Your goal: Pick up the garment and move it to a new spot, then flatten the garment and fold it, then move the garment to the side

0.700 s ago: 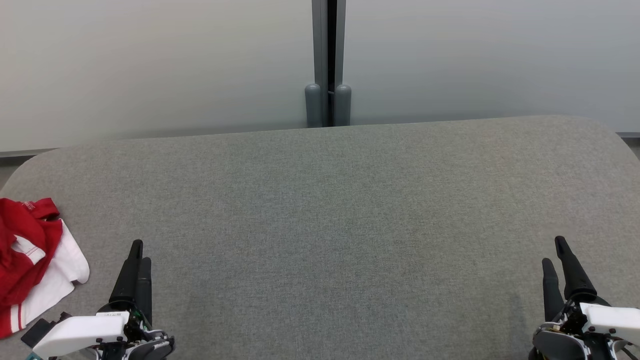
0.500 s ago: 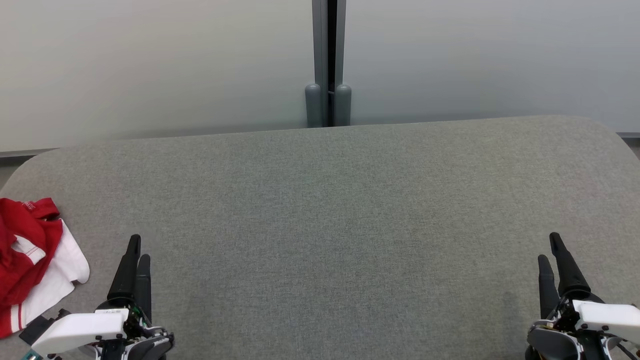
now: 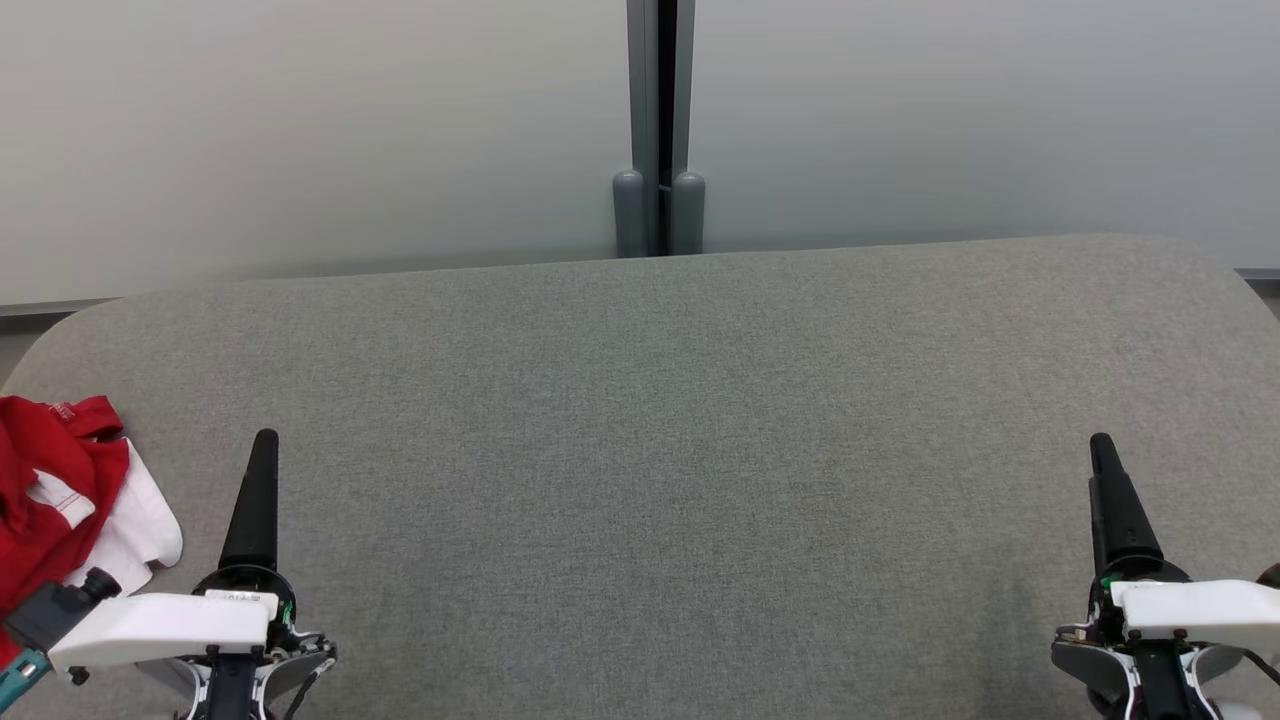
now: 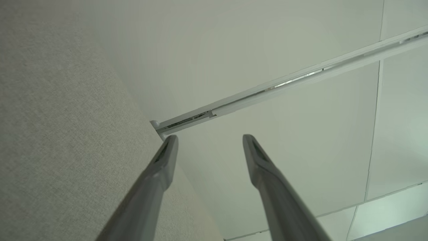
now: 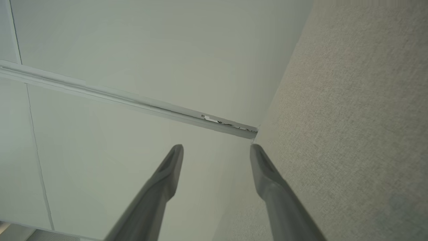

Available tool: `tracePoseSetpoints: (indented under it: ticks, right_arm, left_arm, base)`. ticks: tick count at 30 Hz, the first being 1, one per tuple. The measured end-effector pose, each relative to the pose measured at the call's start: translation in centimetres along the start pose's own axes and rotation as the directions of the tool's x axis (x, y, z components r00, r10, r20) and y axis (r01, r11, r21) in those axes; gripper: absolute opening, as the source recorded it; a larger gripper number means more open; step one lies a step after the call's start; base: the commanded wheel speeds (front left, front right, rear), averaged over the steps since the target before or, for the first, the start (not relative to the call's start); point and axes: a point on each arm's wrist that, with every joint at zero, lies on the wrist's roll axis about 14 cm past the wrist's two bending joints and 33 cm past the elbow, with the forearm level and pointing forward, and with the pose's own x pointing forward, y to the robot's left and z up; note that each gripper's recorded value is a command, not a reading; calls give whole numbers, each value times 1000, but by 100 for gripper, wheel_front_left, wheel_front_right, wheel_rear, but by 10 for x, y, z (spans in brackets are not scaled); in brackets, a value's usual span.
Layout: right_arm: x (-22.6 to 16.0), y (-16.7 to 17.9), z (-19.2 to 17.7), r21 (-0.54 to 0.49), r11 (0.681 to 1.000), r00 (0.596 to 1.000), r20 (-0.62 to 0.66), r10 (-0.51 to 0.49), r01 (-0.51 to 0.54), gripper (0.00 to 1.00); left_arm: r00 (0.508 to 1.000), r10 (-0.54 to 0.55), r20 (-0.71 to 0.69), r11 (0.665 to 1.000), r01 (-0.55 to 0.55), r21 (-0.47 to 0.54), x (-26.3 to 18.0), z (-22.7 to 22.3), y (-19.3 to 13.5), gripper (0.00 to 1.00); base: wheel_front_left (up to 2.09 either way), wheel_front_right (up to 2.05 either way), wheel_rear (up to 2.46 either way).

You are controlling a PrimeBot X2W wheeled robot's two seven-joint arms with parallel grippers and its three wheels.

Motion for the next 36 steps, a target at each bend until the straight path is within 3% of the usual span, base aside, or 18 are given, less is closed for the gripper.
tracePoseSetpoints:
  ticks: [7,14,22,36]
  right_arm:
    - [2,11,-3,-176,984,999,-9,35,-36,100]
    - [1,19,-6,-326,943,998,-16,62,-64,100]
    - [1,27,-11,-481,871,995,-41,88,-96,100]
    - [-2,34,-22,-680,720,990,-88,108,-139,100]
  left_arm:
    - [999,-47,8,984,46,170,2,5,-15,100]
    - [997,-81,9,947,74,312,2,6,-24,100]
    - [995,-97,-1,875,86,476,-2,6,-26,100]
    - [993,-115,-22,714,98,693,-7,6,-27,100]
  base:
    - [0,0,0]
    - [0,0,0]
    - [0,0,0]
    - [0,0,0]
